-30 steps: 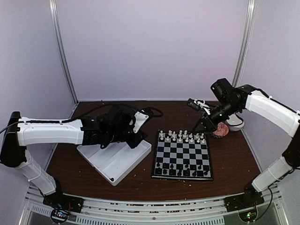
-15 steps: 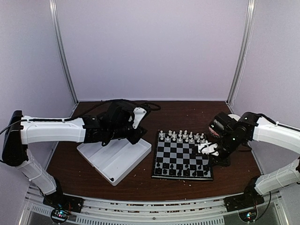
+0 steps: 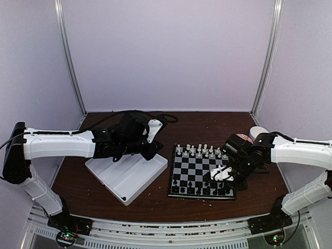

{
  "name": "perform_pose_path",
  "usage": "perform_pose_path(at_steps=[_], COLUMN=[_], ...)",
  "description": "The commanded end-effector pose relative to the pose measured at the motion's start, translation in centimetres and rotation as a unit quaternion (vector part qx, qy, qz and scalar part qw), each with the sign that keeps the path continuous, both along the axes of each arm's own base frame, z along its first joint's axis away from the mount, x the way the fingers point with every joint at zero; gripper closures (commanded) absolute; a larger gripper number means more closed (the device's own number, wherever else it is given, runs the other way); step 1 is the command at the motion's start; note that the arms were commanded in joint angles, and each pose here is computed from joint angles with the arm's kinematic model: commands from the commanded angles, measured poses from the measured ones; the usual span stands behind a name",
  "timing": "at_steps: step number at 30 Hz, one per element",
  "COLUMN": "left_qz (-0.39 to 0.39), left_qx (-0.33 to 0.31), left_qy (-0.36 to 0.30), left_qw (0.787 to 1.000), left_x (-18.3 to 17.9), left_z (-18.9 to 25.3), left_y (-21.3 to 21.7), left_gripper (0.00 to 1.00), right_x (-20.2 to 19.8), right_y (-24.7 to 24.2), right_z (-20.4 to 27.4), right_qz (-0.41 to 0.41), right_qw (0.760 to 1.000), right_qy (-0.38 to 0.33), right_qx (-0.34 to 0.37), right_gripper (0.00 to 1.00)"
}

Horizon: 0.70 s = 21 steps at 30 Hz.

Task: Set up the chess pieces on the board
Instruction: Place the knight at b8.

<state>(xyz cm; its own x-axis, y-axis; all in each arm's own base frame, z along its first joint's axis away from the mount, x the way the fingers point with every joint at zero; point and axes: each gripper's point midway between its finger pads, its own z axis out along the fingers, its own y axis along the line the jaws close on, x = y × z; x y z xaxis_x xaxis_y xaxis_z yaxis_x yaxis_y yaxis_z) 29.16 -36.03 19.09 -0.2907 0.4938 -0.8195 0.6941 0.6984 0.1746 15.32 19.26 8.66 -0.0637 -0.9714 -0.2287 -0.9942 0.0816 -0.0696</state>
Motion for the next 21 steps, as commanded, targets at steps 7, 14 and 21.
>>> perform_pose_path(at_steps=[7, 14, 21], left_qz=[0.005, 0.008, 0.007], left_qx=[-0.019, -0.017, -0.024], left_qy=[0.002, 0.007, 0.014], left_qw=[1.0, 1.0, 1.0], left_x=[0.1, 0.0, -0.1], left_z=[0.5, 0.0, -0.3], left_y=[0.0, 0.3, 0.0], left_gripper=[0.54, 0.54, 0.54], right_x=[-0.4, 0.1, 1.1], right_y=[-0.1, -0.2, -0.2], right_z=[-2.5, -3.4, -3.8], right_qz=[0.012, 0.006, -0.007], right_qw=[0.999, 0.999, 0.998], right_qy=[0.005, -0.003, -0.017], right_qx=[-0.033, -0.048, -0.061], right_gripper=[0.97, 0.96, 0.96])
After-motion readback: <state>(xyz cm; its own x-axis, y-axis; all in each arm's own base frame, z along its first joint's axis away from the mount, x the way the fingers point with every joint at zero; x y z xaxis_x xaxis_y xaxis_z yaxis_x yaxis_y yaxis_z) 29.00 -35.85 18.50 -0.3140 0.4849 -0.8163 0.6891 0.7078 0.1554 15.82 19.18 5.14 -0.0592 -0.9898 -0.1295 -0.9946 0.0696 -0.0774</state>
